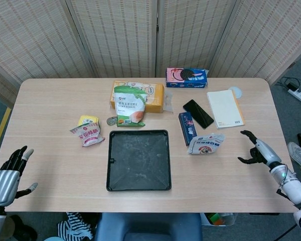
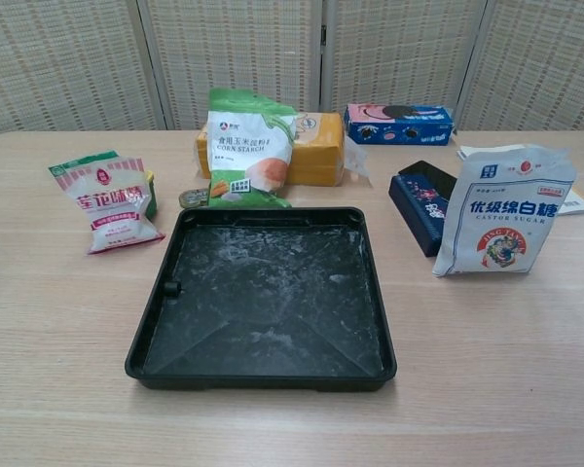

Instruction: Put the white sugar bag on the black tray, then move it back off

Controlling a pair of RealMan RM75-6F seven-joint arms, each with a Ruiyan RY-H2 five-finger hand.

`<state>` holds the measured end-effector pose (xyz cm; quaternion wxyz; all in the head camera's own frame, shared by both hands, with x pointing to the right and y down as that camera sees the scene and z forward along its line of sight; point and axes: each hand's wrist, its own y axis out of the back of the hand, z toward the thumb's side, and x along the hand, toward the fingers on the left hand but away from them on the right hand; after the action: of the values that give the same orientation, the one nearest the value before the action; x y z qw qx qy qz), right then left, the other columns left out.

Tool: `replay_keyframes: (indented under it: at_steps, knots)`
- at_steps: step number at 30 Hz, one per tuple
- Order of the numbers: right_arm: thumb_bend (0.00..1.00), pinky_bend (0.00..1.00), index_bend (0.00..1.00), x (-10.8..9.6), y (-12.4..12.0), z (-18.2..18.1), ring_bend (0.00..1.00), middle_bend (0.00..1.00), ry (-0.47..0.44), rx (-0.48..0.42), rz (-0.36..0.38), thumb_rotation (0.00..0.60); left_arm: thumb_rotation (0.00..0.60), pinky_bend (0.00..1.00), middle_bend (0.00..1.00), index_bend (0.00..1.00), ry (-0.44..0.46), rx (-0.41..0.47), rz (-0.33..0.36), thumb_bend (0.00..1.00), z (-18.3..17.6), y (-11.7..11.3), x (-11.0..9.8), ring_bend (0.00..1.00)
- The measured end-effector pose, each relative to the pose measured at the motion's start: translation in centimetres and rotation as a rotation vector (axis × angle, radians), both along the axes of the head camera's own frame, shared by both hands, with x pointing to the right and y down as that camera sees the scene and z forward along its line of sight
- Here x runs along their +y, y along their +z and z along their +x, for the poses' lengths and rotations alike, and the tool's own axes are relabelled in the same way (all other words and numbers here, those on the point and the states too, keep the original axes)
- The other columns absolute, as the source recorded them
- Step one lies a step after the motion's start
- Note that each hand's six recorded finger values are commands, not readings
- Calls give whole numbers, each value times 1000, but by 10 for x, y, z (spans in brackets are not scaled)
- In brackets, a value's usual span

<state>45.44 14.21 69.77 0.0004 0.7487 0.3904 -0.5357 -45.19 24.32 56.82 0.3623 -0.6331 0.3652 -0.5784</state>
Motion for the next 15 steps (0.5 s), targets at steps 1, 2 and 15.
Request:
replay_keyframes:
  at_steps: [1, 2, 15]
  knots:
    - [287, 986, 46, 1, 3, -2, 849, 30, 9, -9, -20, 600, 600, 291, 4, 0, 0, 0, -1, 216, 0, 0, 0, 23]
    - [287, 988, 46, 1, 7, -4, 850, 36, 21, -24, -42, 600, 600, 291, 4, 1, 1, 1, 0, 216, 0, 0, 0, 24]
    - [287, 1000, 49, -9, 55, -60, 865, 83, -7, -173, -162, 600, 600, 300, 4, 8, 0, 9, 2, 216, 0, -2, 0, 30]
